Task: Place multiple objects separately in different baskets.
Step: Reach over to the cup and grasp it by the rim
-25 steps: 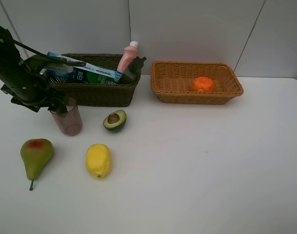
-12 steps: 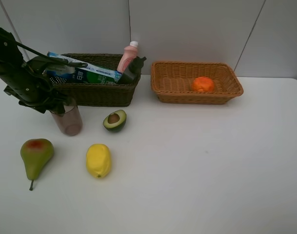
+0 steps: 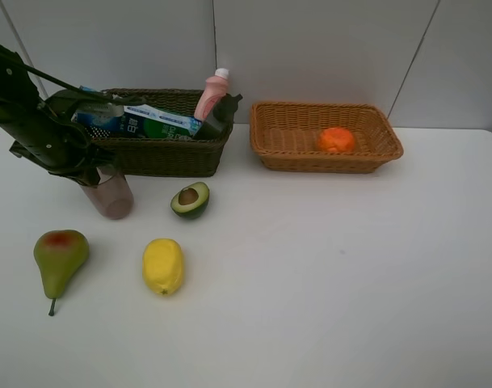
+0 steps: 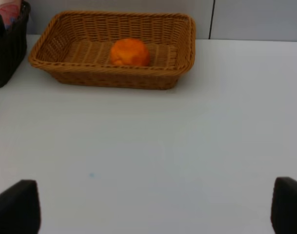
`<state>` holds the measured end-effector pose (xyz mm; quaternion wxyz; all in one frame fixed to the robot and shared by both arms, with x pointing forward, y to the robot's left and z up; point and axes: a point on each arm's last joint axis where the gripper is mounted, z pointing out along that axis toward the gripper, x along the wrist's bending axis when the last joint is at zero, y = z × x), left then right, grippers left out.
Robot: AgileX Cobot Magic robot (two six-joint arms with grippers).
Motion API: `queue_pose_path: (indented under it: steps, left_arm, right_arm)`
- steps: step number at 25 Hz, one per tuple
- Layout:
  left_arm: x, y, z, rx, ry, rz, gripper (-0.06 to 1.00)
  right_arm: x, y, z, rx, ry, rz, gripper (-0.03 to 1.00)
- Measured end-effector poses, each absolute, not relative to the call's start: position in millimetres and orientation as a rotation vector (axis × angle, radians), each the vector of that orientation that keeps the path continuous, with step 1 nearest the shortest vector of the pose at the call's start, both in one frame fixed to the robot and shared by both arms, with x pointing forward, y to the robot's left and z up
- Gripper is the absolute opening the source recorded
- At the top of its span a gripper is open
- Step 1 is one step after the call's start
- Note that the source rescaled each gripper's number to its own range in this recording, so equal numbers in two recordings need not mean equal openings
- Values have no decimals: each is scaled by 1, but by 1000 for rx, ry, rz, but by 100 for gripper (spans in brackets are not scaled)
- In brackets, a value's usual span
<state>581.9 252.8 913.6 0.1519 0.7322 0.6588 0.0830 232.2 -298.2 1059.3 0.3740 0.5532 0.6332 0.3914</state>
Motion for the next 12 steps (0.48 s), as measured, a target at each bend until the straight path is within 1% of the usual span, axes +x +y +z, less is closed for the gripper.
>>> queue_pose_path:
  steps: [7,12]
  left_arm:
    - [582,253,915,2094,1890,240,0]
    - [582,252,934,2075,1865,267,0]
  right_arm:
    - [232,-298,1059,1417,1621,1003,100]
    - [232,-298,1059,1417,1621,1003,100]
